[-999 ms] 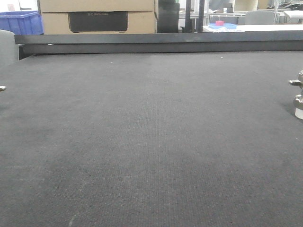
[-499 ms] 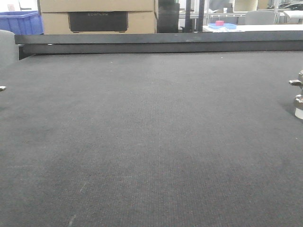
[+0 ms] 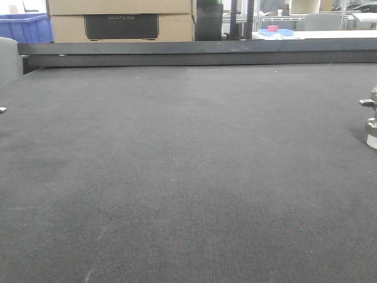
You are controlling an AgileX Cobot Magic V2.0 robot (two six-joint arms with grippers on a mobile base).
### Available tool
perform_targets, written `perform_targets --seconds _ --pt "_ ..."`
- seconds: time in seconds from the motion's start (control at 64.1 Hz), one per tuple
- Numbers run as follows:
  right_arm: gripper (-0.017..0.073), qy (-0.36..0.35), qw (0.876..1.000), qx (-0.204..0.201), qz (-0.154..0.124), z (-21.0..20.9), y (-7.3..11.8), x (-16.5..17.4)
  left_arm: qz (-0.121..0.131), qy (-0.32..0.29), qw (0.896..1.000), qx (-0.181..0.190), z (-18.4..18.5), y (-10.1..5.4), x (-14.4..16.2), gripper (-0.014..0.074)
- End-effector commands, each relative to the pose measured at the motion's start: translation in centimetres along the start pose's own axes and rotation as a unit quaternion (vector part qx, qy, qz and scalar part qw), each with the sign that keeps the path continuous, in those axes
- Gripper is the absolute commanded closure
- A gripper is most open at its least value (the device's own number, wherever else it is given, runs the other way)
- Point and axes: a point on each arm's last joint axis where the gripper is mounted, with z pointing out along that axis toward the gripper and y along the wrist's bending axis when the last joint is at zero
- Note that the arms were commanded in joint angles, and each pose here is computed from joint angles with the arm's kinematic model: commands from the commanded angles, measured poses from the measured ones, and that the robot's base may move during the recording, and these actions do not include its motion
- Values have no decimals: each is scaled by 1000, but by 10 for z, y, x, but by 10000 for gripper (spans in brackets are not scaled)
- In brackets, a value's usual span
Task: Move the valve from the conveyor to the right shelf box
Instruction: 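Move both open grippers down over the two white-capped silver valves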
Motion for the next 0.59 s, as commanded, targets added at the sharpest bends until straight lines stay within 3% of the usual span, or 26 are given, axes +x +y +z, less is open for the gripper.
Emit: perform_targets --seconds 0.0,0.156,0.265,0.375,0.437,0.531,0.577 --pt "722 -44 999 4 2 -1 -1 -19 -7 -34 999 -4 -1 1 -10 704" --pt "710 -64 998 -8 2 -12 1 -74 -5 -55 998 3 -5 -1 -59 704" --pt "559 -56 998 -16 0 -17 2 -105 16 -11 1000 8 -3 -2 -89 659" --pt "315 -36 999 -20 0 -10 3 -125 38 33 999 7 8 -2 -119 485" --pt "164 -22 1000 -20 0 -1 3 -133 44 60 997 6 18 -2 -135 330" --pt "15 25 999 -23 0 15 3 -132 39 83 996 9 33 -2 -149 166" --pt "-12 44 999 -24 0 21 4 -131 32 97 995 13 41 -3 -154 93"
